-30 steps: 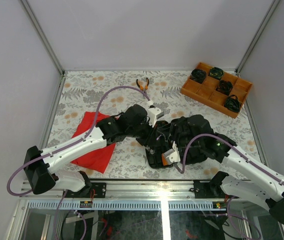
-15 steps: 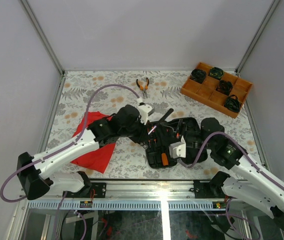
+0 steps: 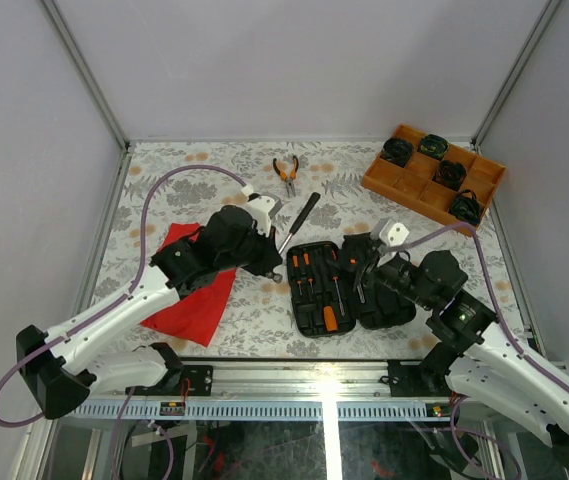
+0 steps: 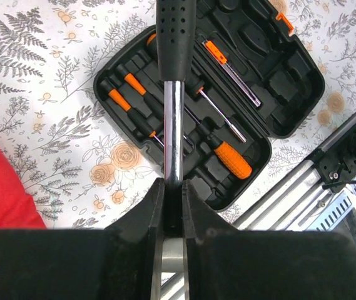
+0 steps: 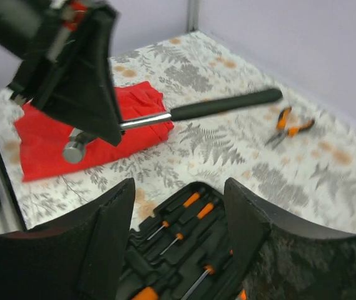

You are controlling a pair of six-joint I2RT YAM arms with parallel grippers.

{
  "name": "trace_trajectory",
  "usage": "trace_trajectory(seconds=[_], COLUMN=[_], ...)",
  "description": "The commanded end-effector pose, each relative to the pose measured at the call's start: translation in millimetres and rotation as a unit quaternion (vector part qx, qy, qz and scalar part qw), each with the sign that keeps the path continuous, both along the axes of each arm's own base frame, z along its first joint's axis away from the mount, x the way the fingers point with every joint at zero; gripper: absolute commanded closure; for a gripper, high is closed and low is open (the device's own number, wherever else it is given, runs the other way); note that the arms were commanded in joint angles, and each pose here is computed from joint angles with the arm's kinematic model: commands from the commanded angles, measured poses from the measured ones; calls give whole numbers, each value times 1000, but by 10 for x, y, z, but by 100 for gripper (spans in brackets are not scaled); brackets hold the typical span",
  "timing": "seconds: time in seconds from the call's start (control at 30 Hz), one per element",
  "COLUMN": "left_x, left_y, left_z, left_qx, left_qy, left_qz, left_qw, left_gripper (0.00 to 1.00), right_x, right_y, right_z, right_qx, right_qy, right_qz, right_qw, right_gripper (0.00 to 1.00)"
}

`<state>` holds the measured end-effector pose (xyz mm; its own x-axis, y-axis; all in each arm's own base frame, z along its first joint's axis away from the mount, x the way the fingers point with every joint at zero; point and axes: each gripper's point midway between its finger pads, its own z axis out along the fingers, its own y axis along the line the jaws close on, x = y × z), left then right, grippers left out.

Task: Sort the tools into containers
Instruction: Pick up the hammer at the center of the board.

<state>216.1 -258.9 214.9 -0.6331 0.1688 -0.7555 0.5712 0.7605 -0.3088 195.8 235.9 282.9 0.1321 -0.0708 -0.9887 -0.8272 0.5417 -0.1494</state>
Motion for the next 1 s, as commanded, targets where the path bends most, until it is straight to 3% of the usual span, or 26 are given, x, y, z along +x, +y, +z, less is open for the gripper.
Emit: trace_trajectory(seconds=[0.0,0.13,0.37,0.73,0.97], left_x=[179,109,-19,-160,-198], left_y=[-32,-62,-140,-165,-281], left_z=[341,431,342,129,22], left_qx=[-40,-48,-76,-88,-75], left_qy=[-55,-77,-68,-61,-70], left_qz=[36,53,72,137,151], left_qw=[997,994,992,985,983], left_gripper=[100,100,100,100,100], right_x=[217,211,201,221,310], right_y=[-201,-181,-199,-141,44], right_z=[-55,-336,-648,-446,-204], right_qx=[132,113,151,285,315], right_qy=[187,297,407,448,451], right_qz=[-138,-177,-234,-220,-189], right_qw=[964,932,870,818,813], right_gripper=[36,35,27,28,34])
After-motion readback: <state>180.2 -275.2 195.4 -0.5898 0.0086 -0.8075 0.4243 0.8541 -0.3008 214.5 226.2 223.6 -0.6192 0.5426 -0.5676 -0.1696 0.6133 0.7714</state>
